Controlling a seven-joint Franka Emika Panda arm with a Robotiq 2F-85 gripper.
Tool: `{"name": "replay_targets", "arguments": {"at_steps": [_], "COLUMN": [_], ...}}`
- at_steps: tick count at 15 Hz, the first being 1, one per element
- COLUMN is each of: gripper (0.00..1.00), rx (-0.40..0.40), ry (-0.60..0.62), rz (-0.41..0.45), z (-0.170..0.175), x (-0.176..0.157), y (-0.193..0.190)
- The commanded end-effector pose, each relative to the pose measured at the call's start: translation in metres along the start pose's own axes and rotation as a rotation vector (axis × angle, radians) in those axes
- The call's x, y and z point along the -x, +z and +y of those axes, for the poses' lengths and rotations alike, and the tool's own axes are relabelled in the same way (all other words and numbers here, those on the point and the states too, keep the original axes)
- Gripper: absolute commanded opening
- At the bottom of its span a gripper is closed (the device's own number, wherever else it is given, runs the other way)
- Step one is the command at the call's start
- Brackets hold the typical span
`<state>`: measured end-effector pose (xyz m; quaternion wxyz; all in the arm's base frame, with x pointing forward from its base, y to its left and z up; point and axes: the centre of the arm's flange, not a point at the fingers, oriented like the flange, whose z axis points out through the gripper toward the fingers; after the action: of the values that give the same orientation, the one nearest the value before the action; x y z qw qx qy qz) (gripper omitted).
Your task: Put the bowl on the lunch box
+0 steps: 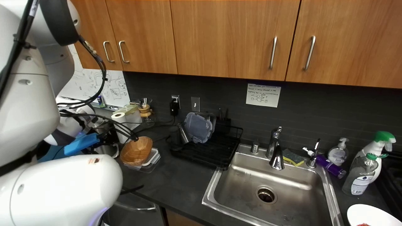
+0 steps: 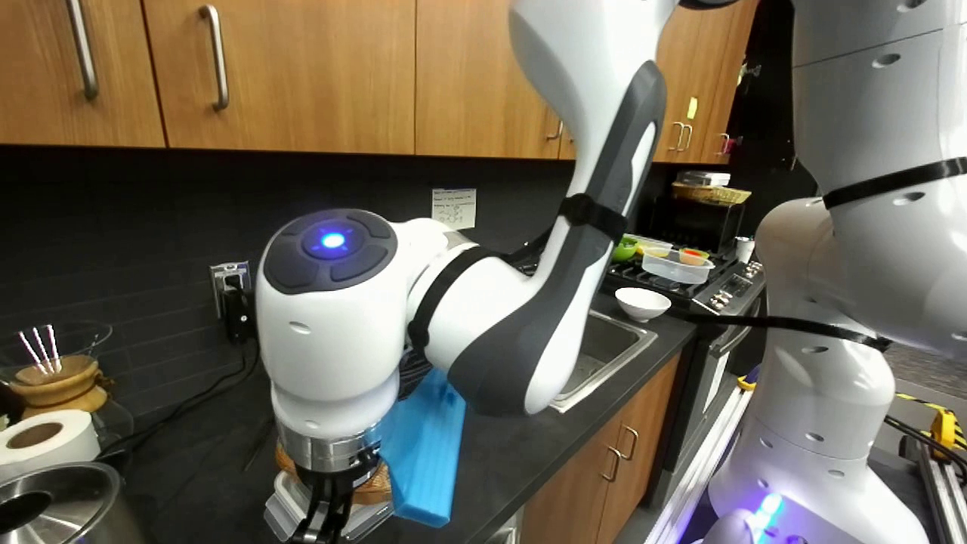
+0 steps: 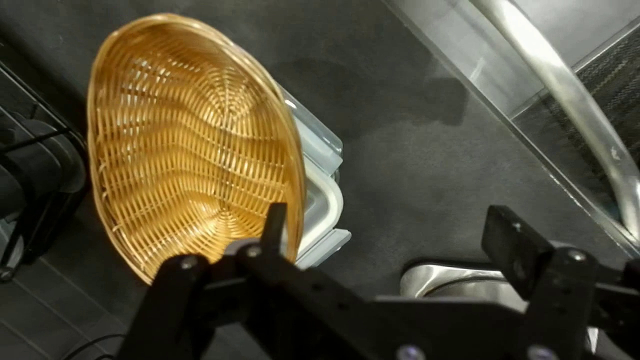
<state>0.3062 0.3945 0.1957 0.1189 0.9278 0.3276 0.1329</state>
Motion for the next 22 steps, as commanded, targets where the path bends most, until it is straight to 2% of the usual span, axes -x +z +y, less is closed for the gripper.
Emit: {"name": "replay_targets", "arguments": {"at_steps": [1, 13, 22], "gripper": [1.0, 1.0, 1.0], "rx": [0.008, -0.115, -0.112], "ry": [0.048, 0.255, 0.368], "rz": [0.022, 0.088, 0.111], "z": [0.01, 0.076, 0.098], "x": [0.03, 0.09, 0.132], "y": [-0.027, -0.021, -0.018]}}
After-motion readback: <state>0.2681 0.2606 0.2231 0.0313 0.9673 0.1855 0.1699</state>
